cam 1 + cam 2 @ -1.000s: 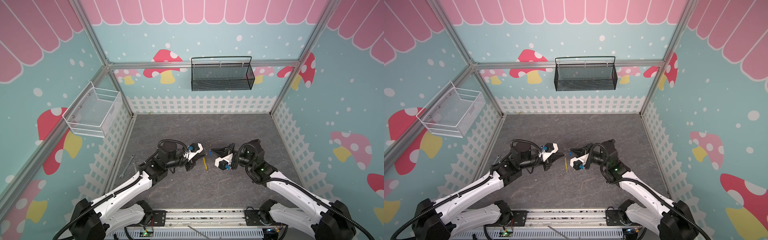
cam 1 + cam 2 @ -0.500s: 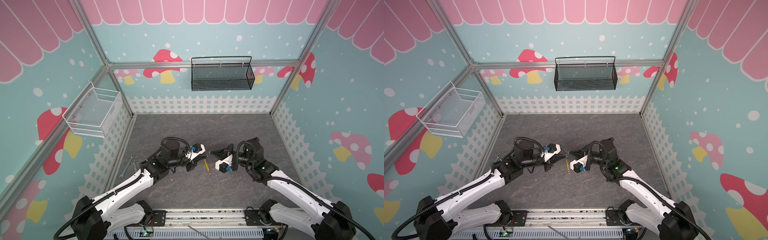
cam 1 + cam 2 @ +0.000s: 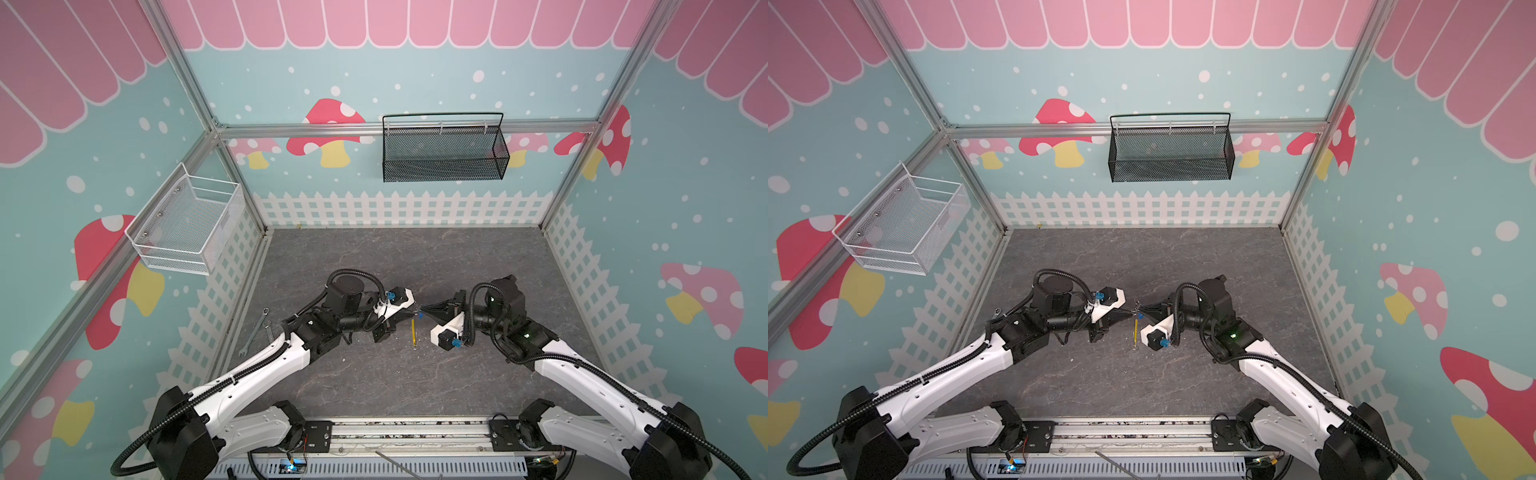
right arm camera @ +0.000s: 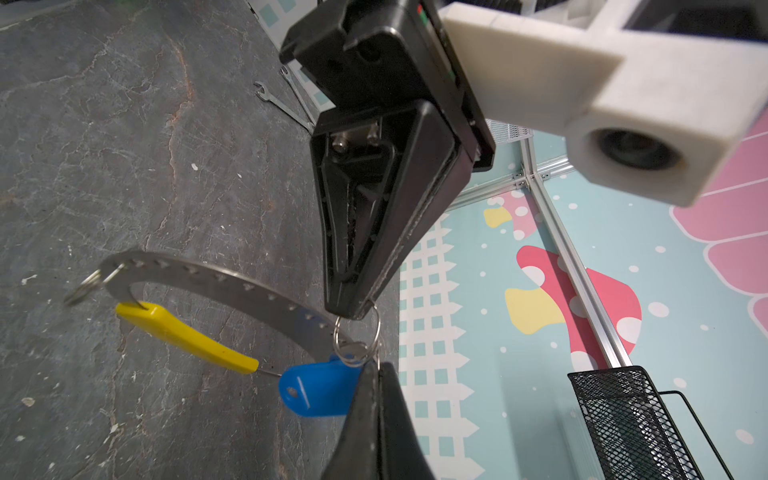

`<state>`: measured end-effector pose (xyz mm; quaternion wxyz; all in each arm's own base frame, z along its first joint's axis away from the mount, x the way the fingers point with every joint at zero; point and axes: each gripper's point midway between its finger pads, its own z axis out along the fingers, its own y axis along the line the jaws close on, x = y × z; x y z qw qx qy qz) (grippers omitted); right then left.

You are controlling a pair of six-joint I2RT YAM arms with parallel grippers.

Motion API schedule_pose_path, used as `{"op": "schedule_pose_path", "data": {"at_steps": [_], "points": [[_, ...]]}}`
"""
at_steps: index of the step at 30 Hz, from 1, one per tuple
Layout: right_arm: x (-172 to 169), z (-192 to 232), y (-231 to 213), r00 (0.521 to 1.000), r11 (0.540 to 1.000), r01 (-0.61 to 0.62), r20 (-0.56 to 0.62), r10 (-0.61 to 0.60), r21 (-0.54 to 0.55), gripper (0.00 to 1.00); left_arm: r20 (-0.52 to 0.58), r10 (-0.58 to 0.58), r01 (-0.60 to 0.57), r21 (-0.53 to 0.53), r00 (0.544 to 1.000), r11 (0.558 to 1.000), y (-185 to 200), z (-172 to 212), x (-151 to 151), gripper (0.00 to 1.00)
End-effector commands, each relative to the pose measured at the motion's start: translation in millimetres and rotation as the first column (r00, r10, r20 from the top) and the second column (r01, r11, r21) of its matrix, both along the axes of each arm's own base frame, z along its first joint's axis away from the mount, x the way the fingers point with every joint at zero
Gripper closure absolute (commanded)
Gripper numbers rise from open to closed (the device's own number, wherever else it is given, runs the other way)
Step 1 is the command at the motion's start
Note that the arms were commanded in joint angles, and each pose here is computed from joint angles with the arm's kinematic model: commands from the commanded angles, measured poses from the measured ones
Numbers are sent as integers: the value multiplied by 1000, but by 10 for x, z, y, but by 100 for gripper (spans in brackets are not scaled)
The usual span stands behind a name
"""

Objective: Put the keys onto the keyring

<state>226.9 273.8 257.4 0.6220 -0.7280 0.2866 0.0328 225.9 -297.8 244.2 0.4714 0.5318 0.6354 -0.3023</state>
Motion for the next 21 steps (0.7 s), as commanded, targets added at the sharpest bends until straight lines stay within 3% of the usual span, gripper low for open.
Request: {"op": "schedule_pose_path", "data": {"at_steps": [1, 17, 21], "points": [[-68, 122, 13, 998, 999, -33, 51, 33, 4, 100, 19, -43, 43, -2, 999, 999, -38, 95, -55, 100], [-47, 121, -37, 993, 1000, -8, 114, 11, -21, 100, -37, -61, 62, 11, 997, 998, -60, 85, -55, 100], [-19, 93, -59, 996, 1000, 12, 84, -11, -14, 100, -50, -64, 64, 7, 997, 998, -37, 106, -60, 100]]}}
